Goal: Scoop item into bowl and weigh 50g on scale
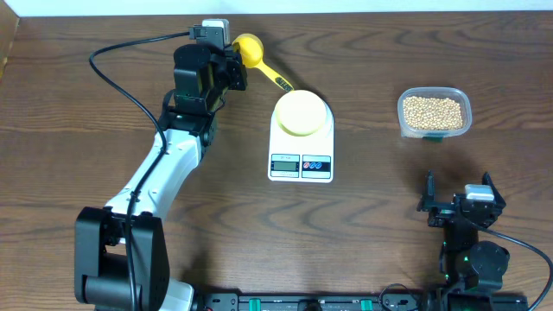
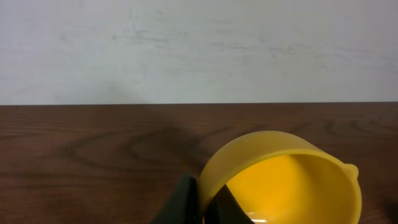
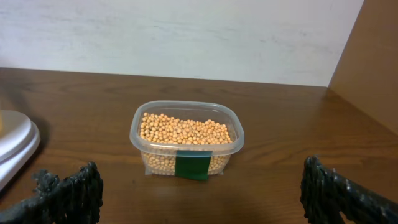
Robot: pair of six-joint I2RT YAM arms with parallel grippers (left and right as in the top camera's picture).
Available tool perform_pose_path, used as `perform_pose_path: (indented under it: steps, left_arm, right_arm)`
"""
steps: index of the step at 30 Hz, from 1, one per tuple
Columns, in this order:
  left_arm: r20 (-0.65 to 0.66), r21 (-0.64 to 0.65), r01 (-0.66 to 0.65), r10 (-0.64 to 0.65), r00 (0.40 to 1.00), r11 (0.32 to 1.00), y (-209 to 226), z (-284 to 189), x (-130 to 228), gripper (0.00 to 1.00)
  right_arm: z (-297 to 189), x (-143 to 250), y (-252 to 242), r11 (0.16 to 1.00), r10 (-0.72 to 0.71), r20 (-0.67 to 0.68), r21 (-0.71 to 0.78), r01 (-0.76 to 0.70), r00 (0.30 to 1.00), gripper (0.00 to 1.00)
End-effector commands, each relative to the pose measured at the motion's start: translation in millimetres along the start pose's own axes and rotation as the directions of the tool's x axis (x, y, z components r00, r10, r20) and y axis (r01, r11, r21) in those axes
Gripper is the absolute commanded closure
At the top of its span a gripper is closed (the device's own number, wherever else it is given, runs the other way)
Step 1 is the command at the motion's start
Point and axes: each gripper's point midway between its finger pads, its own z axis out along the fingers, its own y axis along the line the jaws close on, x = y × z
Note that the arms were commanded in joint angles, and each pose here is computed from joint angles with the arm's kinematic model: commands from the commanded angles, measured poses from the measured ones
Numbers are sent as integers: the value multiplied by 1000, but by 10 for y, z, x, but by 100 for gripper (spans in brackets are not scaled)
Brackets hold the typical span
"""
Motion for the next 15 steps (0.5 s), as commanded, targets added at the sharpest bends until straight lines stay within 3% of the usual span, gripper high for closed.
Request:
perform_pose_path:
  steps: [1,15]
  left_arm:
    - [13,1,-3,3,1000,1000,5,2,-52,92]
    - [12,1,-4,4,1000,1000,5,2,-51,92]
  right_arm:
    - [-3,-25,-32,1000,9,12,15,-9,1000,1]
    - [-9,-66,-142,997,20,28,78,-22,999,1]
